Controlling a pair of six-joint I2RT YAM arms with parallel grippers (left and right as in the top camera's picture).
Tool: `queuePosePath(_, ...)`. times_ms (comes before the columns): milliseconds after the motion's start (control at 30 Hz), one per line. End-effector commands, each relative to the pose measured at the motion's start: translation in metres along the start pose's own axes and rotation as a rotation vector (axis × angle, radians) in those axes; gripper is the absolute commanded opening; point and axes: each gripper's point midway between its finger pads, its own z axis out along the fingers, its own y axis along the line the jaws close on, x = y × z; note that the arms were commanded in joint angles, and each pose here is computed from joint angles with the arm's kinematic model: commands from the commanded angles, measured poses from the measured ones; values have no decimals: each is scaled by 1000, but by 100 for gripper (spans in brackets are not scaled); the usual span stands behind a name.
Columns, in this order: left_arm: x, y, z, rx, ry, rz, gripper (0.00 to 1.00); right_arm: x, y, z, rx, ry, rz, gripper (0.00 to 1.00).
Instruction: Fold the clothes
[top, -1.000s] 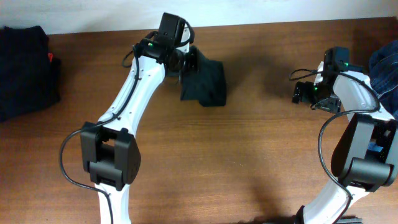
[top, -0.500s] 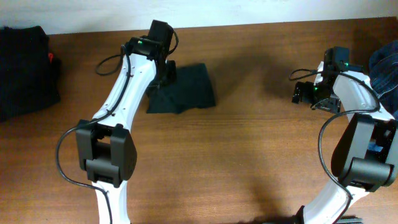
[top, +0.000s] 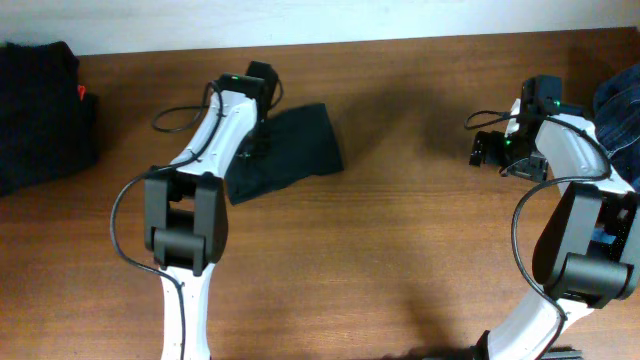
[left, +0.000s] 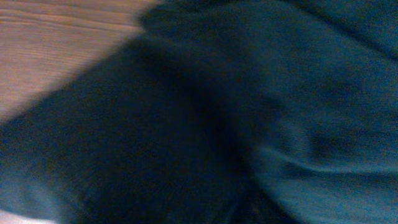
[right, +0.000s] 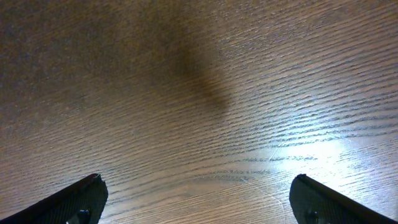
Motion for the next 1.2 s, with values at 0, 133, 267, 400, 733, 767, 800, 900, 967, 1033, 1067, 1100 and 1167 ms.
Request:
queuePosePath(0, -9, 28, 2, -37, -8, -45, 93, -7, 0, -10, -8, -32, 11, 99)
queuePosePath(133, -20, 50, 1, -35, -22, -61, 99, -7, 0, -10, -8, -32, 11, 99)
queuePosePath(267, -31, 68, -19, -29, -49, -100, 99, -7, 0, -10, -8, -32, 11, 99)
queuePosePath(400, -40, 69, -55, 32, -86, -71, 99, -7, 0, -10, -8, -32, 10, 99)
queuePosePath(733, -1, 11, -105, 459, 36, 185, 99, -7, 0, -10, -8, -32, 10, 99)
queuePosePath(767, 4, 10, -104, 457, 45, 238, 94, -7, 0, -10, -8, -32, 10, 99)
queuePosePath(800, 7, 9, -104, 459, 44, 291, 89, -7, 0, -10, -8, -32, 11, 99)
queuePosePath(900, 13, 0, -105, 461, 15, 491, 78, -7, 0, -10, -8, -32, 11, 99)
queuePosePath(967, 14, -6, -106, 439, -5, 580, 79, -7, 0, -10, -8, -32, 11, 99)
queuePosePath(1033, 10, -9, -105, 389, -26, 622, 83, -7, 0, -10, -8, -32, 10, 99)
queuePosePath(1067, 8, -9, -103, 355, -36, 636, 86, -7, 0, -10, -8, -32, 11, 99)
queuePosePath(1100, 7, -10, -102, 320, -41, 648, 87, -7, 0, -10, -8, -32, 11, 99)
queuePosePath(1167, 5, -10, -98, 243, -45, 674, 92, -7, 0, -10, -8, -32, 11, 99)
